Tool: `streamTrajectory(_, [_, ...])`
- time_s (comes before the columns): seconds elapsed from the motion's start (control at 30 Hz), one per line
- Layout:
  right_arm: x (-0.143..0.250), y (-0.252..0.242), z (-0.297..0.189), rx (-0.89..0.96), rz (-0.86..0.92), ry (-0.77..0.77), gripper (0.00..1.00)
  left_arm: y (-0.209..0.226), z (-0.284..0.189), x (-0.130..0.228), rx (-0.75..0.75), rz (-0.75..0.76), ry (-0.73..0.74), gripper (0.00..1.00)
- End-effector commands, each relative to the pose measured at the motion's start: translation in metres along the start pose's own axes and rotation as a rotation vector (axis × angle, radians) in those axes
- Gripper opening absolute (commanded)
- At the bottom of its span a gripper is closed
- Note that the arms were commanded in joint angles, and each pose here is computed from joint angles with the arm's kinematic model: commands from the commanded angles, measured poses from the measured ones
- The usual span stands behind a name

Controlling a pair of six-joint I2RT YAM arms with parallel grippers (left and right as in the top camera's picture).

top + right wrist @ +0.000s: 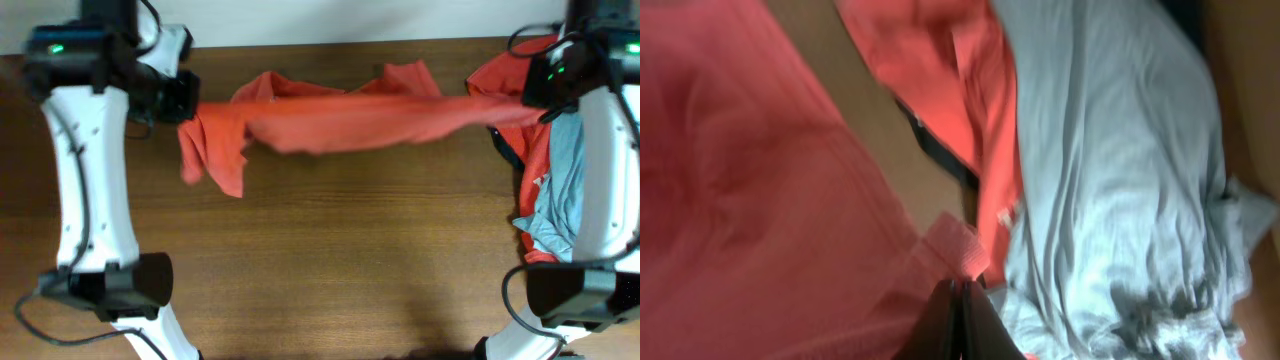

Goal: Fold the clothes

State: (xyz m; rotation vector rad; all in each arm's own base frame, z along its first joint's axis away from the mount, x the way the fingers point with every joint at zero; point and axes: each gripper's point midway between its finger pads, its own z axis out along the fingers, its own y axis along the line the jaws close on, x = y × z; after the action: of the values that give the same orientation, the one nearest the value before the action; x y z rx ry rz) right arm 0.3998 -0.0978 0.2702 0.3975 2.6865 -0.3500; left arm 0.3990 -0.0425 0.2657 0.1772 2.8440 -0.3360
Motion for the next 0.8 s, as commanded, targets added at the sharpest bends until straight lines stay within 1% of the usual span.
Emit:
streamTrajectory(0.0, [0.018, -0.043, 0.021, 0.205, 0.009, 0.071, 0.04, 0.029, 0.044, 0.031, -0.042, -0.055, 0.187, 0.0])
streamTrajectory(0.13, [0.04, -0.047, 0.042, 0.218, -0.004, 0.159, 0.04, 0.028, 0.081, 0.062, 0.001, -0.081, 0.335, 0.0])
streamTrajectory(0.27, [0.056, -0.061, 0.055, 0.238, 0.017, 0.223, 0.04, 0.007, 0.111, 0.089, 0.104, -0.094, 0.44, 0.0])
streamTrajectory(0.43, [0.062, -0.087, 0.058, 0.255, 0.086, 0.243, 0.04, -0.032, 0.12, 0.115, 0.252, -0.049, 0.541, 0.0])
streamTrajectory(0.53, [0.064, -0.097, 0.059, 0.261, 0.151, 0.248, 0.04, -0.047, 0.125, 0.135, 0.264, 0.014, 0.619, 0.01])
streamTrajectory(0.57, [0.065, -0.099, 0.06, 0.259, 0.157, 0.25, 0.04, -0.05, 0.126, 0.139, 0.258, 0.025, 0.633, 0.06])
streamTrajectory(0.6, [0.065, -0.1, 0.06, 0.254, 0.163, 0.249, 0.04, -0.052, 0.129, 0.142, 0.252, 0.039, 0.642, 0.45])
streamTrajectory(0.63, [0.064, -0.098, 0.061, 0.244, 0.165, 0.246, 0.04, -0.054, 0.131, 0.143, 0.25, 0.048, 0.643, 0.67])
streamTrajectory(0.7, [0.063, -0.097, 0.061, 0.241, 0.166, 0.241, 0.04, -0.057, 0.133, 0.143, 0.25, 0.059, 0.639, 0.7])
streamTrajectory(0.73, [0.062, -0.097, 0.061, 0.24, 0.166, 0.237, 0.04, -0.058, 0.134, 0.143, 0.249, 0.061, 0.638, 0.77])
streamTrajectory(0.77, [0.061, -0.097, 0.062, 0.24, 0.166, 0.236, 0.04, -0.057, 0.134, 0.143, 0.244, 0.057, 0.64, 0.81])
